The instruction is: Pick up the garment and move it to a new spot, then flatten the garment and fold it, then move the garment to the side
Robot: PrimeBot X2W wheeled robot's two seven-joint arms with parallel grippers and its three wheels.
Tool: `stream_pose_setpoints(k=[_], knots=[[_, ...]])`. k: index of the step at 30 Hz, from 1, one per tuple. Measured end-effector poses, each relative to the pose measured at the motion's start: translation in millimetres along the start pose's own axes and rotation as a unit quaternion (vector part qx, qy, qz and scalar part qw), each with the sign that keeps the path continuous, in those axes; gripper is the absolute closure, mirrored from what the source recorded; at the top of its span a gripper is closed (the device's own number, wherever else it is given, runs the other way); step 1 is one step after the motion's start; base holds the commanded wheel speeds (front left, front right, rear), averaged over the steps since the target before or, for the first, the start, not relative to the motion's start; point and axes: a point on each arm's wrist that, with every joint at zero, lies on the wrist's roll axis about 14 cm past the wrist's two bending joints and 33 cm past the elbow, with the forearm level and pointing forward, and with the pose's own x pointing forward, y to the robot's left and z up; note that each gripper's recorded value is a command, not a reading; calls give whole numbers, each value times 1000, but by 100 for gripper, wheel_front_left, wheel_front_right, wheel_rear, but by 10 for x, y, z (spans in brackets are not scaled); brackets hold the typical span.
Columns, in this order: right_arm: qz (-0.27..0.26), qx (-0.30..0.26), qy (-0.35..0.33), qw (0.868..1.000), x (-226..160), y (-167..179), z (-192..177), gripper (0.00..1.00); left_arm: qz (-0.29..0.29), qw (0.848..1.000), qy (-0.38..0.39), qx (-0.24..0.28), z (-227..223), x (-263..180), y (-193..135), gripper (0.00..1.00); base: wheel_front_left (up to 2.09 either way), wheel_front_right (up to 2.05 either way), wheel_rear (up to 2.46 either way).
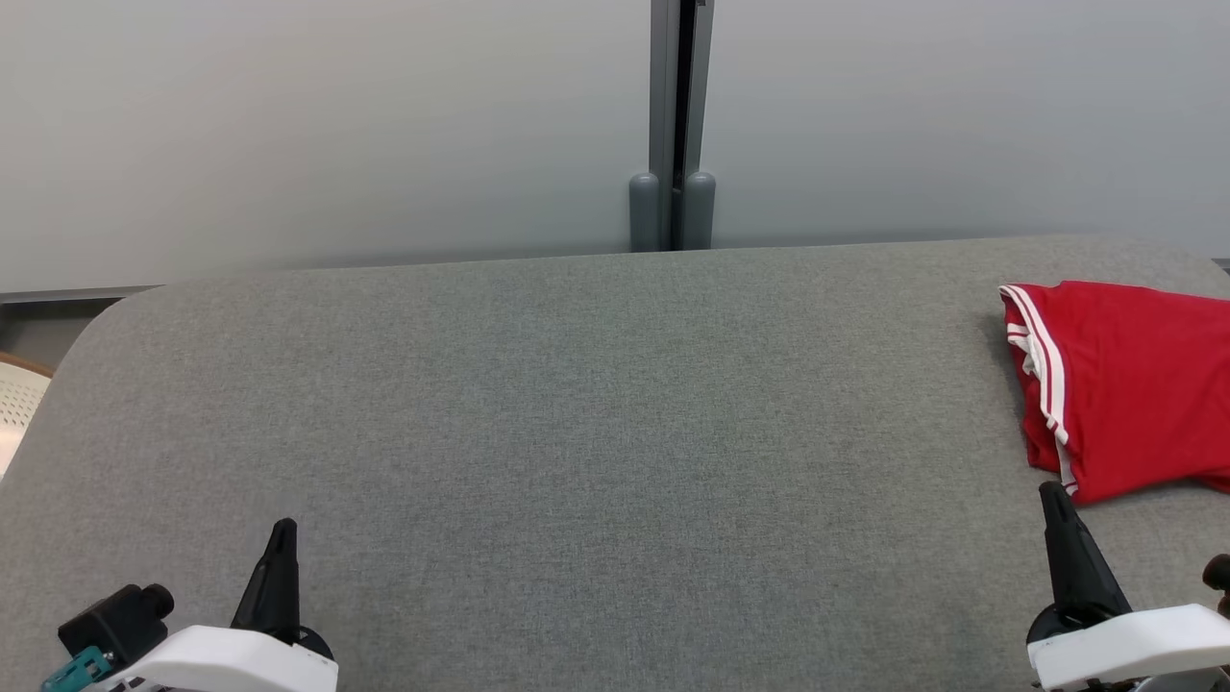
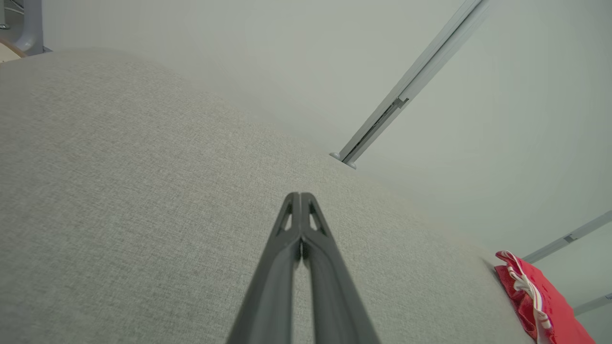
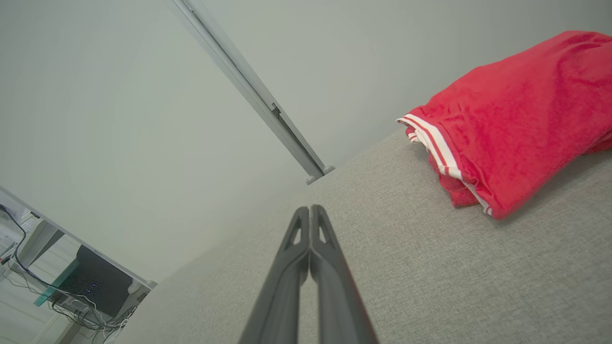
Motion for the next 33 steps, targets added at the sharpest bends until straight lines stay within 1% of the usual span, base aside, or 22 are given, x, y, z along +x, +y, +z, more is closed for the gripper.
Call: stream_pose_setpoints(k=[7,16,33], knots=[[-2,50,-7,999,31,-19,38,100,-1,999,1,-50,30,42,-17,100,0,0,0],[-4,109,-13,994,66,-45,62,100,-5,994,-1,-111,67,95,-55,100,0,0,0],[-6,207,-25,978,115,-87,107,100,-16,977,-1,-211,108,159,-110,100,0,0,0]])
